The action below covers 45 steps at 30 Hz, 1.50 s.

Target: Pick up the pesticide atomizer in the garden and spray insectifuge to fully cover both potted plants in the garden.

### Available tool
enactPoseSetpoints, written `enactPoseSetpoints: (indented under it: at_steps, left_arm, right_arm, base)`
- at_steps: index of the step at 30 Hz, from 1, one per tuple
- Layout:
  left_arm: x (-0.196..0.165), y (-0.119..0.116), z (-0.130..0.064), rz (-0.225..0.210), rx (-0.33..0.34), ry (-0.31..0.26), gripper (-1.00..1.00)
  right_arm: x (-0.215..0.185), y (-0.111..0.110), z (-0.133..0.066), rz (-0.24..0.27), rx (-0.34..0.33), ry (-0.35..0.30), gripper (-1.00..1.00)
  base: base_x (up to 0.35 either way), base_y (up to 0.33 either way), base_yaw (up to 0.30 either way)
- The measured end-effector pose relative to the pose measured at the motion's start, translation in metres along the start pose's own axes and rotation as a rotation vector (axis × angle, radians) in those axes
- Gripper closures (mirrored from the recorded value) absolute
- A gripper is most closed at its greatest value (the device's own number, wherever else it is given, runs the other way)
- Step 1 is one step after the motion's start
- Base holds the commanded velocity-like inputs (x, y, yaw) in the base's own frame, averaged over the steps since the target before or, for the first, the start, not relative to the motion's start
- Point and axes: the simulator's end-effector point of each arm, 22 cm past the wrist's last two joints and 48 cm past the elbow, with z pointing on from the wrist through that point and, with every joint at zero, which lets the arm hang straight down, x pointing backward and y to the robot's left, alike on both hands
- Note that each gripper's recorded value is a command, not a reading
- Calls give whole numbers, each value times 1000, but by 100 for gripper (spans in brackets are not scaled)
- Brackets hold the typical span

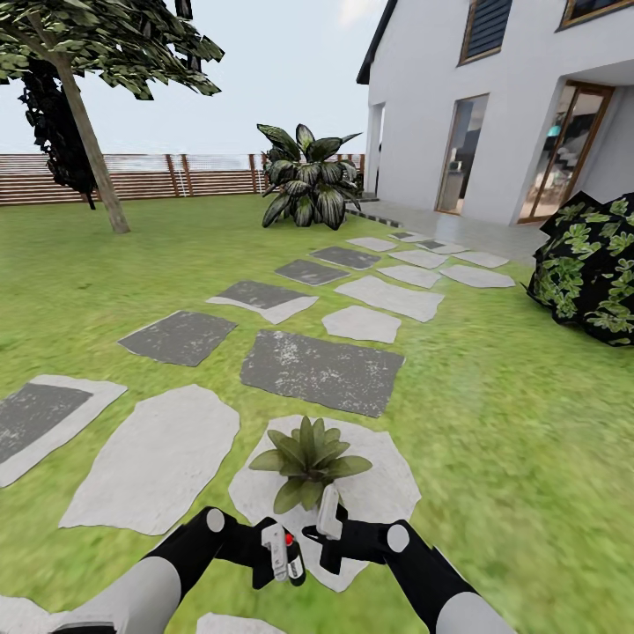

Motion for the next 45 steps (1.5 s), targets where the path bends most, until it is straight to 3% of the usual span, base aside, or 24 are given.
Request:
enactPoseSetpoints:
  at_steps: [21, 45]
  left_arm:
    - [-5, 2, 0, 17, -5, -23, 100]
    - [-18, 2, 1, -7, -10, -64, 100]
  right_arm:
    - [0, 0, 0, 0, 1, 0, 100]
    - [1, -1, -1, 0, 1, 2, 100]
  base:
    - [0, 0, 0]
    - [0, 0, 0]
